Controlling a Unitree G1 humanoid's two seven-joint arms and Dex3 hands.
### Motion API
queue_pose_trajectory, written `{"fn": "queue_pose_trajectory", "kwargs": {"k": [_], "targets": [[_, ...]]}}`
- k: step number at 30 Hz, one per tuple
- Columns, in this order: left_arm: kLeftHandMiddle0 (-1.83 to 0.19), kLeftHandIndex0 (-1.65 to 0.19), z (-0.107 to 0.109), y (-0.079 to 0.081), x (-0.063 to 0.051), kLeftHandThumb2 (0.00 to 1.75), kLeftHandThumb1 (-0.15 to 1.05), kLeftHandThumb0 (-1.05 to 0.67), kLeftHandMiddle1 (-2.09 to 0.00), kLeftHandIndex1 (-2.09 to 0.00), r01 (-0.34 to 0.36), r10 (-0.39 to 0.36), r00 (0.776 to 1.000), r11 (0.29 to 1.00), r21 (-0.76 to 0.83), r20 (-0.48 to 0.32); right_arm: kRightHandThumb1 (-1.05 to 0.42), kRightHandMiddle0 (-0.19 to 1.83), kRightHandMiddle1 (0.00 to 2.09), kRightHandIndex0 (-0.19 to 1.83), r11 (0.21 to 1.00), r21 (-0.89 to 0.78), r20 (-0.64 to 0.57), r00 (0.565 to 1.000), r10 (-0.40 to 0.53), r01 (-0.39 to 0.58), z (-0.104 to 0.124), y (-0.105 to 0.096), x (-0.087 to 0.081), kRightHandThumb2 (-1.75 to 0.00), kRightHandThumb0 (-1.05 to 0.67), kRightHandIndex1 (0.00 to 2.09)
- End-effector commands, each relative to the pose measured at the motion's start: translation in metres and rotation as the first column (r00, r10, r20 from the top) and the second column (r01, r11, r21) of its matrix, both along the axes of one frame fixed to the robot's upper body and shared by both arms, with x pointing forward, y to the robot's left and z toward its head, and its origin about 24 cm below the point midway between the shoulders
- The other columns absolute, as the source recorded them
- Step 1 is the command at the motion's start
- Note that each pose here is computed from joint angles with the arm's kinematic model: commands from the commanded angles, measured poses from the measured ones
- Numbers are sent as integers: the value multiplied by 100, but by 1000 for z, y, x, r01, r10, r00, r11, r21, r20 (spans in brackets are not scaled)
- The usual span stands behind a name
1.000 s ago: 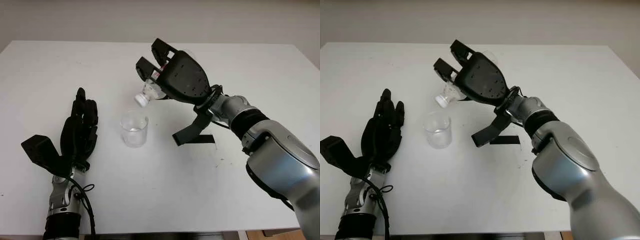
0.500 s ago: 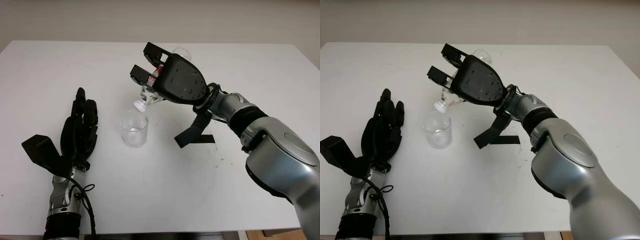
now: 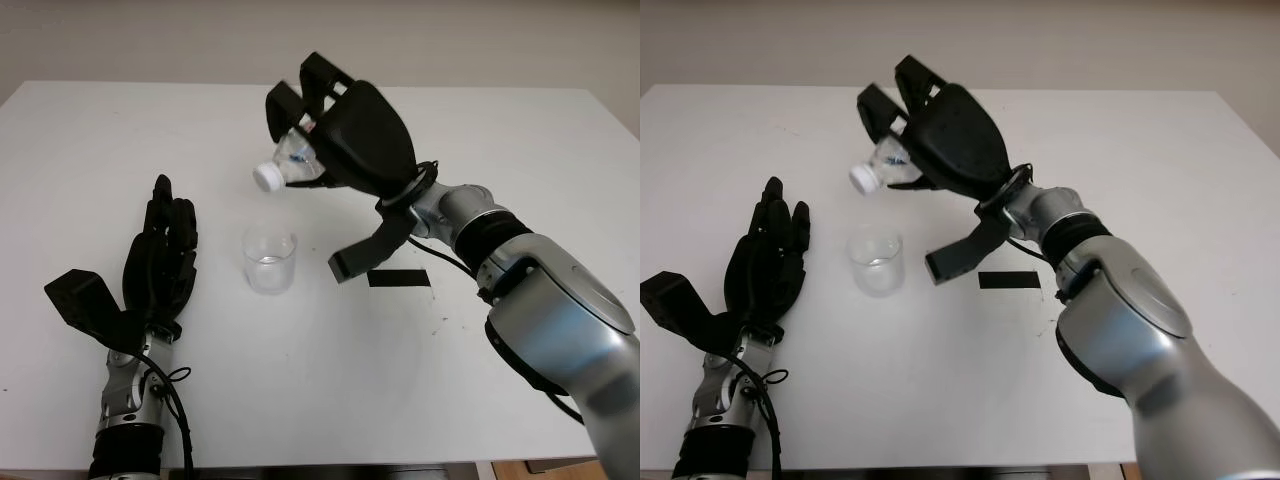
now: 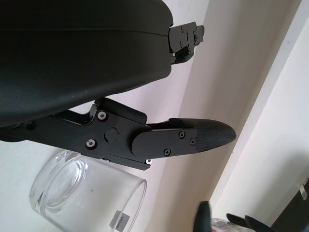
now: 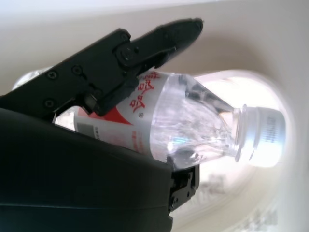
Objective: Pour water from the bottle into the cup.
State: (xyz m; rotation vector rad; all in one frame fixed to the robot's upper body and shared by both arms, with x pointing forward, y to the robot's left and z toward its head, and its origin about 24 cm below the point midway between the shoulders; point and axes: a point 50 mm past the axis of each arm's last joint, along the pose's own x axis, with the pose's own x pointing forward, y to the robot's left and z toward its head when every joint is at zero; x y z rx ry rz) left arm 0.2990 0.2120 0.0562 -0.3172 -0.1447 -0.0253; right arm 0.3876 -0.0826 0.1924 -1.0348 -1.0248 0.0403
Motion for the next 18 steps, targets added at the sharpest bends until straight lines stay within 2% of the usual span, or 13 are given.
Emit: {"fn": "queue_pose_trajectory", "kwargs": {"k": [1,5,12,15,18], "targets": [[19,19,-6,2,-4,43,105,-68,-5,-4,-7,7,1000,1000,-9,-15,-105,120,209,146,988,157,-116,993,19,0,-3,-7,1,-26,-37,209],[18,19,-6,3,-4,43,105,-69,-5,-4,-9,9,1000,1000,1,-17,-105,126,209,149,931,366,-321,940,113,13,-3,-27,8,-35,-32,209],[17,19,-6,2,-5,42,105,-69,-6,-5,-6,6,1000,1000,-11,-21,-105,120,209,136,842,537,-463,854,236,58,-12,-59,7,-38,-32,209],[18,19,-6,2,-6,43,105,-69,-5,-4,-1,1,1000,1000,-8,-21,-105,105,209,127,758,642,-521,792,319,117,-17,-70,3,-36,-35,209],[19,19,-6,3,-6,44,105,-68,-5,-4,2,-3,1000,1000,-8,-24,-105,96,209,132,698,697,-575,710,407,165,-18,-79,-5,-40,-34,209]]}}
